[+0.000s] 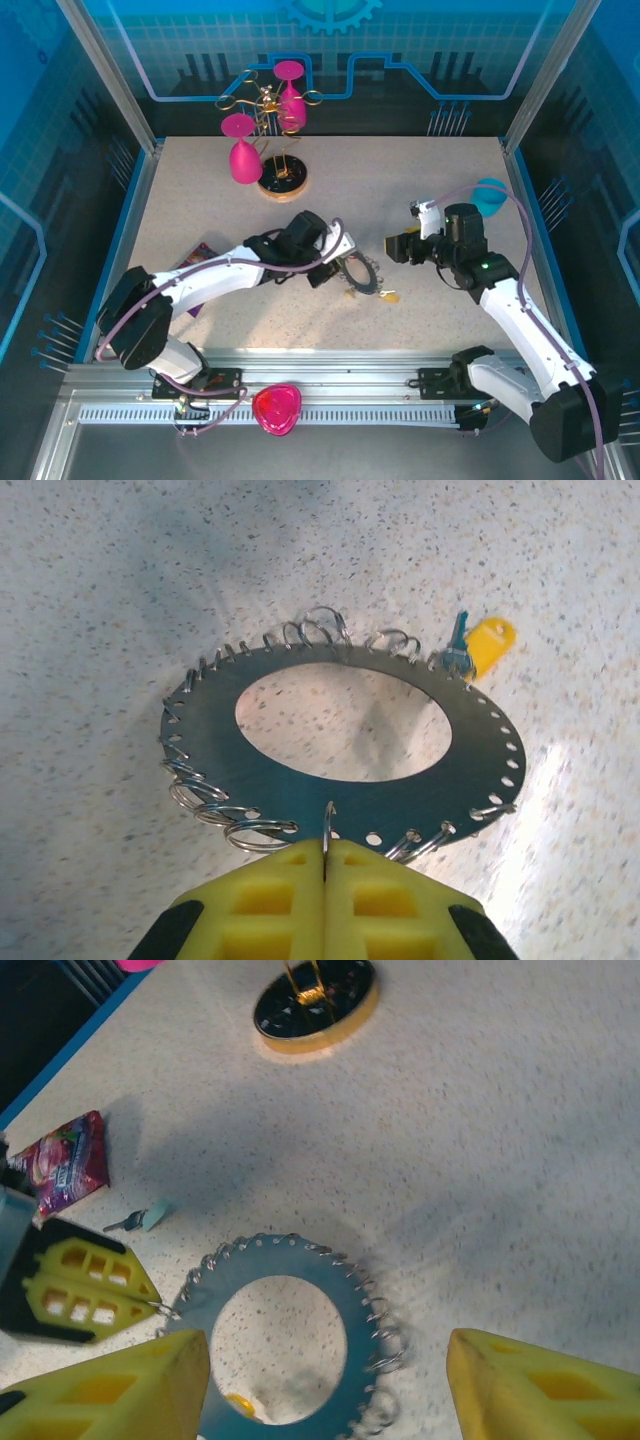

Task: Put the keys on the keyring

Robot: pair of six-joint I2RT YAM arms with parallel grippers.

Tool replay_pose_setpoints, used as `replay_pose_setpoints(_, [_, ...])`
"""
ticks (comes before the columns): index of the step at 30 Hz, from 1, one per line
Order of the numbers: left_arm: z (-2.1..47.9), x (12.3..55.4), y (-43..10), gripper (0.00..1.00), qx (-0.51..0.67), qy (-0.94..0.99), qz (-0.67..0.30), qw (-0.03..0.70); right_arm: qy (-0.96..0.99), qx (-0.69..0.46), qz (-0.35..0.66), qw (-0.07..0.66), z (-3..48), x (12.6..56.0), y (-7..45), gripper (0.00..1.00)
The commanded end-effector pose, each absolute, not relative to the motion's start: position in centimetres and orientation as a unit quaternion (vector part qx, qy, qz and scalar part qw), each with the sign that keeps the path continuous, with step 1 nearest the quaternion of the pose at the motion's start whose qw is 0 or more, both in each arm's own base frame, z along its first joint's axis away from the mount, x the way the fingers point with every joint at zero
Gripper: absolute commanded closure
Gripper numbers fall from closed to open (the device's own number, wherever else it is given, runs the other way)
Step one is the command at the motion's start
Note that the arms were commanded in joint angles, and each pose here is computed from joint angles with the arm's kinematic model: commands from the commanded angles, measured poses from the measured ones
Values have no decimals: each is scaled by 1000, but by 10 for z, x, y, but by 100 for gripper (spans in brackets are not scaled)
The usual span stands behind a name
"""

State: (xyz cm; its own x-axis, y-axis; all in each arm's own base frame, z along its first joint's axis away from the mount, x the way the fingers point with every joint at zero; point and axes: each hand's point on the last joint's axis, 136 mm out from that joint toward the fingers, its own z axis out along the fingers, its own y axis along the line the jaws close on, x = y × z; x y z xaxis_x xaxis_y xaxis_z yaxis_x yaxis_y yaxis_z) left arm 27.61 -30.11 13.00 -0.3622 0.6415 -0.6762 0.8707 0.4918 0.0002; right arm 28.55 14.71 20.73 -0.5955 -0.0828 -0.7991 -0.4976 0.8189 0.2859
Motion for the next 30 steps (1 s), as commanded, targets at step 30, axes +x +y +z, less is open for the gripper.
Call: replay_pose_setpoints(30, [192, 256, -303, 100, 578, 605, -318, 446, 636, -553, 259, 472, 192, 244, 242, 61])
